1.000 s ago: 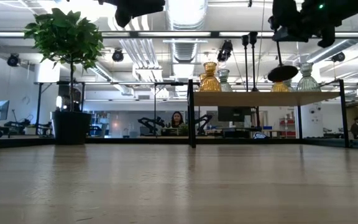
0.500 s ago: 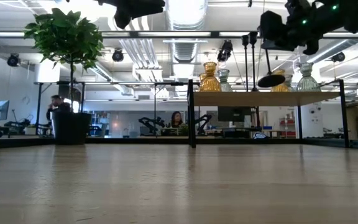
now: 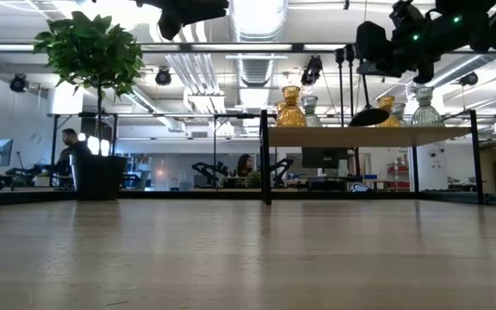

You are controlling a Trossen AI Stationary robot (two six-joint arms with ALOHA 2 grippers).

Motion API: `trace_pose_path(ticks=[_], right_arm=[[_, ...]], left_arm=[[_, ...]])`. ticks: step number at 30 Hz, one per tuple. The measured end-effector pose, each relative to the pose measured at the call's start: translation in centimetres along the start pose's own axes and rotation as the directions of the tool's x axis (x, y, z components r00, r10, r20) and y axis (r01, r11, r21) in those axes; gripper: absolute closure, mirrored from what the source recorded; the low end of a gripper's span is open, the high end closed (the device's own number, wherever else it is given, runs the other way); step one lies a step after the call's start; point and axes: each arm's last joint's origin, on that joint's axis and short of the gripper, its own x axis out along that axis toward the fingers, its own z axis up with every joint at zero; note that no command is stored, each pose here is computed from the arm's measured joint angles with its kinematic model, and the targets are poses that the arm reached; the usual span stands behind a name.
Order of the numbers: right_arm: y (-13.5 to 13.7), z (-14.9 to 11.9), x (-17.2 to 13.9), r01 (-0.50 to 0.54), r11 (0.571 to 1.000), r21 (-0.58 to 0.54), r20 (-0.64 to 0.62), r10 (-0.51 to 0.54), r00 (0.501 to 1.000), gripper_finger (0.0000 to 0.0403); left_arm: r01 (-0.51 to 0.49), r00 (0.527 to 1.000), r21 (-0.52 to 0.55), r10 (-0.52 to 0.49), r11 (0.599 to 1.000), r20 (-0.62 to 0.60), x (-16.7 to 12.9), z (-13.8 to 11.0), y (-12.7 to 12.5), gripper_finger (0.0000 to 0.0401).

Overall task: Pick & Place candle stick holders
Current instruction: Put the black candle holder on the shelf

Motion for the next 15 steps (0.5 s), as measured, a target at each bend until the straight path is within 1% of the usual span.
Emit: trace_pose_path(ticks=[6,15], right_arm=[[0.4,-0.7,0.4,0.0,1.0,-0.003,-0.026,-0.001,1.0,0.0394],[0.6,-1.2,0.9,0.019,1.0,-0.009,-0.031,-0.019,0.999,0.0394]], left_arm=[[-0.004,1.0,-0.004,0.004,1.0,0.01,0.0,0.1,0.0,0.0302],[-0.004,1.0,-0.004,0.004,1.0,0.011,0.0,0.1,0.0,0.0302]])
